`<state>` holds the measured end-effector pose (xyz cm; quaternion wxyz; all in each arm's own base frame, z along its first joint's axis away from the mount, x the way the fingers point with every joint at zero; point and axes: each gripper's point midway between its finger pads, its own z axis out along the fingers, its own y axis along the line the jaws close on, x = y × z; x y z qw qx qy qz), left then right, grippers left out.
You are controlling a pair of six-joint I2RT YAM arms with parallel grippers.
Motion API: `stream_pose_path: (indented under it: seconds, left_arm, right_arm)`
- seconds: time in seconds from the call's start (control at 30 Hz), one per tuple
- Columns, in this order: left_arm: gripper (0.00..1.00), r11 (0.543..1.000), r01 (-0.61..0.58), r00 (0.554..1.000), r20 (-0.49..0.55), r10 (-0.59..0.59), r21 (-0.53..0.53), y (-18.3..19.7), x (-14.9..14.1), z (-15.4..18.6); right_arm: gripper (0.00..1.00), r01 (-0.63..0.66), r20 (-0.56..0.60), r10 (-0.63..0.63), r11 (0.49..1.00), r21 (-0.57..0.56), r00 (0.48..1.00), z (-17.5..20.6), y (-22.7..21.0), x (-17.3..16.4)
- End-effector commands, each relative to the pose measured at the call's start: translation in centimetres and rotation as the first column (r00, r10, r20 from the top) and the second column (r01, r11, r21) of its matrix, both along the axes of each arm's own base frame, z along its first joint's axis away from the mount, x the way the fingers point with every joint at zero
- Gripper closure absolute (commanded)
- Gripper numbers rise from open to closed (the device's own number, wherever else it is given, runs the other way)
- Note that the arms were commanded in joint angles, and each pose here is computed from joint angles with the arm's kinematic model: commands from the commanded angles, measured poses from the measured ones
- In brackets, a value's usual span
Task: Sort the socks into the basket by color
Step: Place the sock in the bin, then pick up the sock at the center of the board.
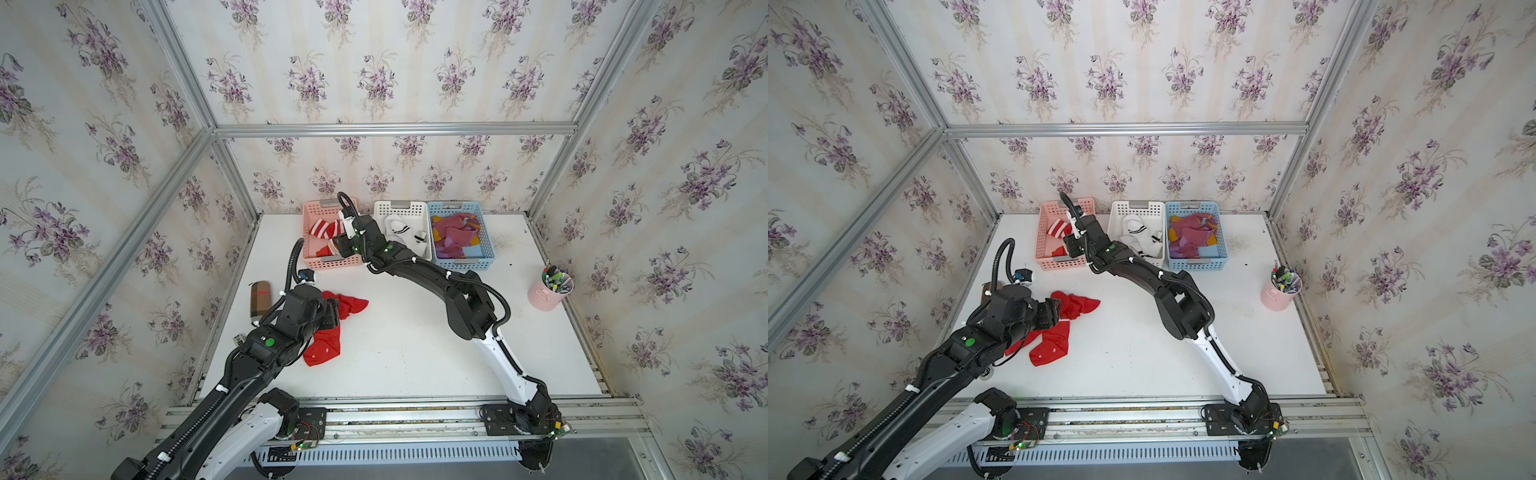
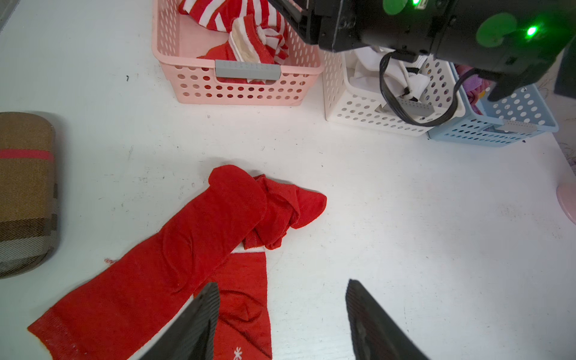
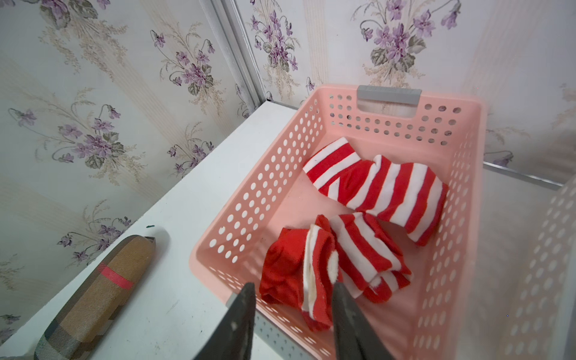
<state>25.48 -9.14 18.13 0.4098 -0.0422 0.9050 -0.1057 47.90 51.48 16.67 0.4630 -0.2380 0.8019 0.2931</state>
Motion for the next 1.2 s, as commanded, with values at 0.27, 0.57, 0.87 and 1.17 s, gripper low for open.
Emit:
stream_pose_path:
  seconds: [0.27,0.57,0.87,1.17]
  left_arm:
    - [0.32,1.000,-0.011,1.000,-0.026,0.011,-0.001,-0.2,0.5,-1.5]
    - [0.34,0.996,-0.087,0.994,-0.068,0.087,0.011,0.2,1.3,-5.6]
    - [0.43,0.992,-0.121,0.987,-0.102,0.125,0.043,0.0,2.8,-8.2]
    - [0.54,0.984,-0.134,0.979,-0.137,0.150,0.121,-0.4,5.6,-9.6]
  right_arm:
    - [0.60,0.004,0.046,-0.006,0.999,0.048,0.999,4.8,-3.3,-3.0]
    - [0.60,0.014,0.062,-0.018,0.998,0.062,0.998,5.9,-8.4,-7.6]
    - [0.60,0.035,0.059,-0.039,0.996,0.079,0.997,6.2,-13.6,-12.1]
    - [0.59,0.078,0.039,-0.081,0.994,0.080,0.996,5.7,-17.2,-14.8]
